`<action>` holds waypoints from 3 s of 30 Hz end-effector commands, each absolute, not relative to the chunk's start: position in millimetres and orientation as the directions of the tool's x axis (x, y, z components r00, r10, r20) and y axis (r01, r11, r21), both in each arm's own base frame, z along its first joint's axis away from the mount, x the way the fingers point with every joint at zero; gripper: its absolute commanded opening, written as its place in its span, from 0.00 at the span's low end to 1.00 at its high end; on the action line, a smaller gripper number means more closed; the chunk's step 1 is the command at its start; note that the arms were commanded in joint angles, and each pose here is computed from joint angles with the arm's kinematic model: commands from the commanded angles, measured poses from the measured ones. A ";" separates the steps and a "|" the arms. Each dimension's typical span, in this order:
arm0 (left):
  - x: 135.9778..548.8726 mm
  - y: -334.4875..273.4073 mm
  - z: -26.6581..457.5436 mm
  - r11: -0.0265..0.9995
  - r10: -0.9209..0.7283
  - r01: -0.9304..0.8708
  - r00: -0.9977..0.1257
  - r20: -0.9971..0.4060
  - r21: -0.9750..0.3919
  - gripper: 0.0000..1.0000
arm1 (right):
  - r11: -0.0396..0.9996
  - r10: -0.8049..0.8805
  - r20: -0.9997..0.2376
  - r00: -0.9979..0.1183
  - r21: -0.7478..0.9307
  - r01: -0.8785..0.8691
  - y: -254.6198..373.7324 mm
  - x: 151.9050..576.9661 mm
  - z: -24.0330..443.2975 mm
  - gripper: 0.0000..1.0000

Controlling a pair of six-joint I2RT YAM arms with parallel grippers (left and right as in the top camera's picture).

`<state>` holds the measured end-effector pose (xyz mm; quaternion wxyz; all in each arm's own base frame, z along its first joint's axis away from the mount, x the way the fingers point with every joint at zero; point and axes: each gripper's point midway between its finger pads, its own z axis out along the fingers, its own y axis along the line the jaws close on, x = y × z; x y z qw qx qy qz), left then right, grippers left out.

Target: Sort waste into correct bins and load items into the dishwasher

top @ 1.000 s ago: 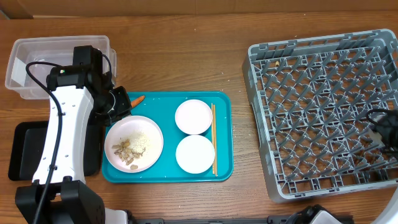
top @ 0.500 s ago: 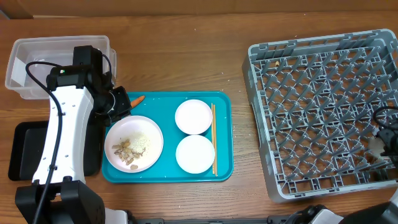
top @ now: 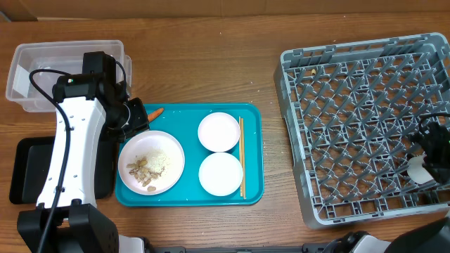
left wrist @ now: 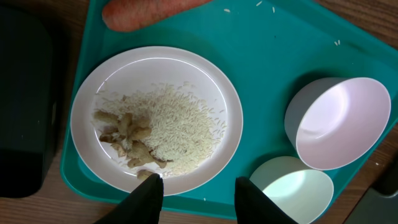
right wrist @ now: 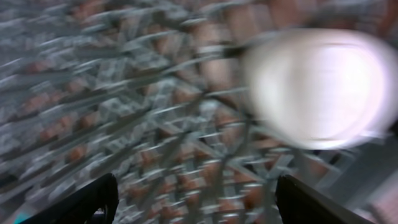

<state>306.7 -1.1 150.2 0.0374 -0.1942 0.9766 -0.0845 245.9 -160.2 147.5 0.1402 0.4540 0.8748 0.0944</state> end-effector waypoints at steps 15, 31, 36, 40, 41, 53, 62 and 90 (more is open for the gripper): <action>309.1 0.7 159.1 0.917 -0.374 -0.357 -0.924 -0.075 -0.178 0.61 | 0.876 0.005 -0.491 -0.871 0.423 -0.233 133.9 321.0 225.7 0.81; 308.9 1.1 158.3 0.917 -0.374 -0.357 -0.924 -0.074 -0.175 0.66 | 0.912 -0.153 -0.275 -0.949 0.329 -0.243 252.4 336.5 75.2 0.57; 309.2 1.2 158.3 0.917 -0.374 -0.357 -0.924 -0.075 -0.175 0.66 | 0.921 -0.135 -0.231 -0.964 0.328 -0.208 254.6 337.6 52.7 0.32; 309.5 1.2 158.3 0.917 -0.374 -0.357 -0.924 -0.076 -0.175 0.66 | 0.915 -0.132 -0.254 -0.958 0.341 -0.217 258.6 342.6 55.3 0.24; 309.5 1.2 158.3 0.917 -0.374 -0.357 -0.924 -0.076 -0.175 0.66 | 0.913 -0.133 -0.253 -0.958 0.345 -0.217 259.1 342.3 55.5 0.24; 309.5 1.2 158.3 0.917 -0.374 -0.357 -0.924 -0.076 -0.175 0.66 | 0.929 -0.103 -0.199 -0.975 0.331 -0.166 256.5 329.7 42.4 0.24; 309.3 1.2 158.3 0.917 -0.374 -0.357 -0.924 -0.075 -0.175 0.66 | 0.928 -0.104 -0.196 -0.975 0.334 -0.167 259.0 332.0 36.0 0.06; 312.4 1.5 158.7 0.922 -0.364 -0.345 -0.927 -0.090 -0.177 0.66 | 0.454 0.062 -0.877 -0.477 -0.401 0.795 -98.4 383.3 354.3 0.04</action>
